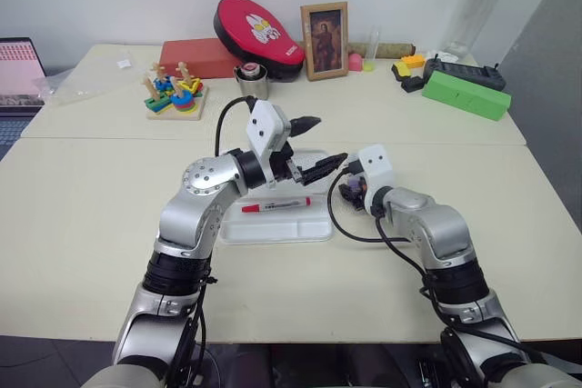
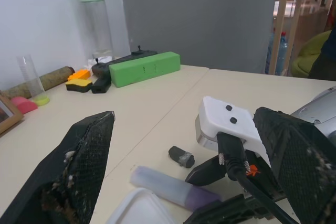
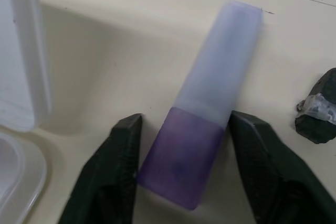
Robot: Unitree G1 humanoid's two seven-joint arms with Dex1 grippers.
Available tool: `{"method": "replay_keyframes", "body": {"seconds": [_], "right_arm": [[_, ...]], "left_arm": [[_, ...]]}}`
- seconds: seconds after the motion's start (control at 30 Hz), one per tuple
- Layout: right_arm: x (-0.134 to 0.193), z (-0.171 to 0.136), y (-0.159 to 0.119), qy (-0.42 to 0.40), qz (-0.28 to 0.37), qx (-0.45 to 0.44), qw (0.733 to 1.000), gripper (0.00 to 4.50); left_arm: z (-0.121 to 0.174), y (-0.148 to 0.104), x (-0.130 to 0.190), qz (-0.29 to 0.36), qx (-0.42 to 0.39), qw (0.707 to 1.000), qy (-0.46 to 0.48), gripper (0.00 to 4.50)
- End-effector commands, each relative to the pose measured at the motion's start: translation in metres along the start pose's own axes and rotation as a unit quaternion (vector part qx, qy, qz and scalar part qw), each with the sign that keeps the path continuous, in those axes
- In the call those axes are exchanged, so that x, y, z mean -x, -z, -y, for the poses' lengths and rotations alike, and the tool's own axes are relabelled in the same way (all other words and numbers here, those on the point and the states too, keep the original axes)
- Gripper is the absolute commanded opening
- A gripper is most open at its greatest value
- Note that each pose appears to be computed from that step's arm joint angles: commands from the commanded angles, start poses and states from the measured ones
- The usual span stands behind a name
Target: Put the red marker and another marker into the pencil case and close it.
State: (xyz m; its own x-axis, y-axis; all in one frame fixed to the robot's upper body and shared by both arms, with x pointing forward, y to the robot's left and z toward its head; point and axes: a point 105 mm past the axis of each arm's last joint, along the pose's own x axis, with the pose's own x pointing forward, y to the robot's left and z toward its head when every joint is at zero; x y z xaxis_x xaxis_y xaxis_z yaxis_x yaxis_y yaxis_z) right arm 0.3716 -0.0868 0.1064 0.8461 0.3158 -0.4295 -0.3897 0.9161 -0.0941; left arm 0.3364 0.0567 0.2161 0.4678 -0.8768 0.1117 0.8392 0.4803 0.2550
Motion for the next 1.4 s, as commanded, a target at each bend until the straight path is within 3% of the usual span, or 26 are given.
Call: {"method": "replay_keyframes", "body": {"seconds": [0.03, 0.1, 0.2, 0.43, 0.47, 0.57, 0.67, 0.77, 0.93, 1.1, 1.4], "right_arm": [[0.002, 0.013, -0.008, 0.025, 0.01, -0.004, 1.0, 1.51], [0.002, 0.015, -0.009, 0.03, 0.011, -0.006, 0.999, 1.08], [0.003, 0.019, -0.012, 0.039, 0.018, -0.012, 0.999, 1.12], [0.016, 0.032, -0.073, 0.041, 0.141, -0.047, 0.988, 1.12], [0.022, 0.03, -0.091, 0.02, 0.18, -0.04, 0.983, 1.12], [0.054, -0.015, -0.134, -0.16, 0.286, 0.036, 0.944, 1.12], [0.069, -0.036, -0.14, -0.258, 0.3, 0.058, 0.917, 1.12], [0.078, -0.057, -0.135, -0.338, 0.28, 0.104, 0.892, 1.12], [0.079, -0.098, -0.098, -0.451, 0.184, 0.191, 0.852, 1.12], [0.043, -0.12, -0.054, -0.437, 0.094, 0.262, 0.855, 1.12], [0.028, -0.136, -0.027, -0.441, 0.052, 0.305, 0.843, 1.12]], "left_arm": [[0.0, -0.013, -0.005, 0.019, -0.023, 1.0, 0.0, 4.5], [-0.001, -0.013, -0.005, 0.02, -0.024, 1.0, -0.001, 4.5], [-0.002, -0.015, -0.006, 0.025, -0.022, 0.999, -0.001, 4.5], [-0.015, -0.023, 0.009, 0.031, -0.015, 0.999, -0.027, 4.5], [-0.018, -0.024, 0.019, 0.028, -0.014, 0.999, -0.035, 4.5], [-0.009, -0.024, 0.068, -0.009, -0.015, 0.999, -0.029, 4.5], [-0.001, -0.021, 0.098, -0.034, -0.003, 0.999, -0.038, 4.5], [0.003, -0.01, 0.131, -0.08, 0.001, 0.994, -0.07, 4.5], [0.017, 0.011, 0.183, -0.159, 0.019, 0.979, -0.122, 4.5], [0.036, 0.019, 0.211, -0.176, 0.064, 0.969, -0.161, 4.5], [0.053, 0.025, 0.213, -0.179, 0.088, 0.964, -0.175, 4.5]]}}
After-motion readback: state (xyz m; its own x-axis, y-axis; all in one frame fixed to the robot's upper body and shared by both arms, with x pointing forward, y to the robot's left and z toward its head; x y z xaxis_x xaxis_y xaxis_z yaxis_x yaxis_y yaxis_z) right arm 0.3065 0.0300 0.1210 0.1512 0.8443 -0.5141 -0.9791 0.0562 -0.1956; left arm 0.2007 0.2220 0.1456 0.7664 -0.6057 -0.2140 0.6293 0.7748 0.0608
